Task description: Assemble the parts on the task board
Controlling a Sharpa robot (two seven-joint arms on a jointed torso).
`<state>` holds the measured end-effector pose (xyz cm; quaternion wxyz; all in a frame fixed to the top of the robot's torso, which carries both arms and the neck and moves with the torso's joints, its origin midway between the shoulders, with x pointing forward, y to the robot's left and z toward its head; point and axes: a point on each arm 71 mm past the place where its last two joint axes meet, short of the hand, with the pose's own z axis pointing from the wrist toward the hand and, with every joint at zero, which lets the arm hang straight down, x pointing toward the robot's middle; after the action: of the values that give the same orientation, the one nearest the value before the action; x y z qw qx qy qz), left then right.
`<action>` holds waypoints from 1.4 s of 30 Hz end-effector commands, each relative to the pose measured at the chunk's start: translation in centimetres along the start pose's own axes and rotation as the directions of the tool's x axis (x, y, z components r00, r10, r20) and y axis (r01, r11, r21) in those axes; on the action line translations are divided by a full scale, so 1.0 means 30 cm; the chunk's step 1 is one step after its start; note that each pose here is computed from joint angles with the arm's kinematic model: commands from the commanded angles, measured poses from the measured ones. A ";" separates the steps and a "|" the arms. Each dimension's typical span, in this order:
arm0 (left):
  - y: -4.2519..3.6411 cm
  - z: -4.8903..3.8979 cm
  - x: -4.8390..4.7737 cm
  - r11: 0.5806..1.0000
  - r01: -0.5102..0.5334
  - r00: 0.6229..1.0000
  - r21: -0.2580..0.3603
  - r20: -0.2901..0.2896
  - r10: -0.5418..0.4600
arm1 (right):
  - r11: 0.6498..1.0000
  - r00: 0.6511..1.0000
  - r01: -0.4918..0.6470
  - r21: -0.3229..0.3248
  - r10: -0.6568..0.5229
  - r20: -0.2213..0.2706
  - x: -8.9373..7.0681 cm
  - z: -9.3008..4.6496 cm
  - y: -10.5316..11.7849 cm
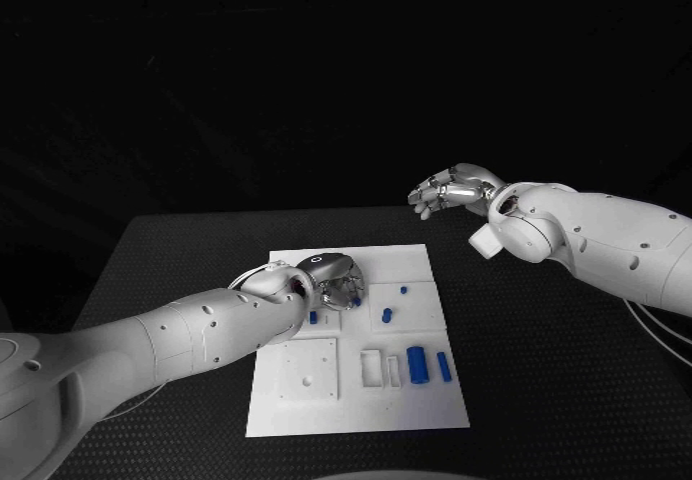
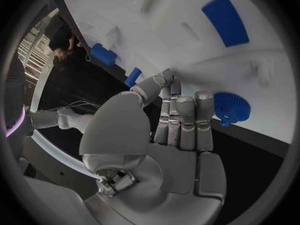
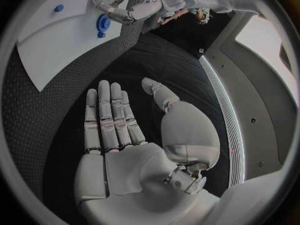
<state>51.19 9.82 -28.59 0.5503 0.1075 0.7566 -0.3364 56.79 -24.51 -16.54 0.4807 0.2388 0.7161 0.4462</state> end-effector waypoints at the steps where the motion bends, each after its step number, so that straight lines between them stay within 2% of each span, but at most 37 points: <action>1: -0.004 0.002 -0.014 0.999 0.048 0.999 -0.008 -0.014 -0.048 | 1.000 1.000 0.001 -0.010 -0.002 -0.004 0.003 0.000 0.003; 6: 0.001 -0.003 -0.044 0.998 0.069 0.998 -0.013 0.004 -0.069 | 1.000 1.000 0.002 -0.010 -0.002 -0.004 0.002 0.000 0.003; 12: 0.002 -0.010 -0.062 0.996 0.085 0.996 -0.012 0.013 -0.085 | 1.000 1.000 0.001 -0.010 -0.001 -0.004 0.002 0.000 0.003; 16: 0.015 -0.020 -0.087 0.997 0.081 0.997 -0.017 0.021 -0.081 | 1.000 1.000 0.001 -0.010 -0.001 -0.004 0.001 -0.001 0.002; 19: 0.034 -0.034 -0.121 0.997 0.069 0.997 -0.022 0.033 -0.068 | 1.000 1.000 0.002 -0.008 -0.002 -0.002 -0.003 -0.004 0.000; 22: 0.059 -0.062 -0.157 0.998 0.053 0.998 -0.029 0.046 -0.051 | 1.000 1.000 0.002 -0.007 -0.002 0.001 -0.007 -0.007 -0.003; 27: 0.100 -0.107 -0.186 0.998 0.031 0.998 -0.047 0.057 -0.028 | 1.000 1.000 0.002 -0.005 -0.002 0.002 -0.011 -0.011 -0.005; 34: 0.151 -0.162 -0.204 0.997 0.002 0.998 -0.074 0.057 0.002 | 1.000 1.000 0.003 -0.003 -0.003 0.006 -0.018 -0.016 -0.009; 42: 0.192 -0.200 -0.210 0.995 -0.013 0.998 -0.097 0.053 0.018 | 1.000 1.000 0.003 -0.001 -0.003 0.008 -0.022 -0.021 -0.012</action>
<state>52.09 19.35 -24.14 0.5791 0.0684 0.7549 -0.3002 56.60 -25.57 -16.49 0.4842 0.2430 0.7152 0.4415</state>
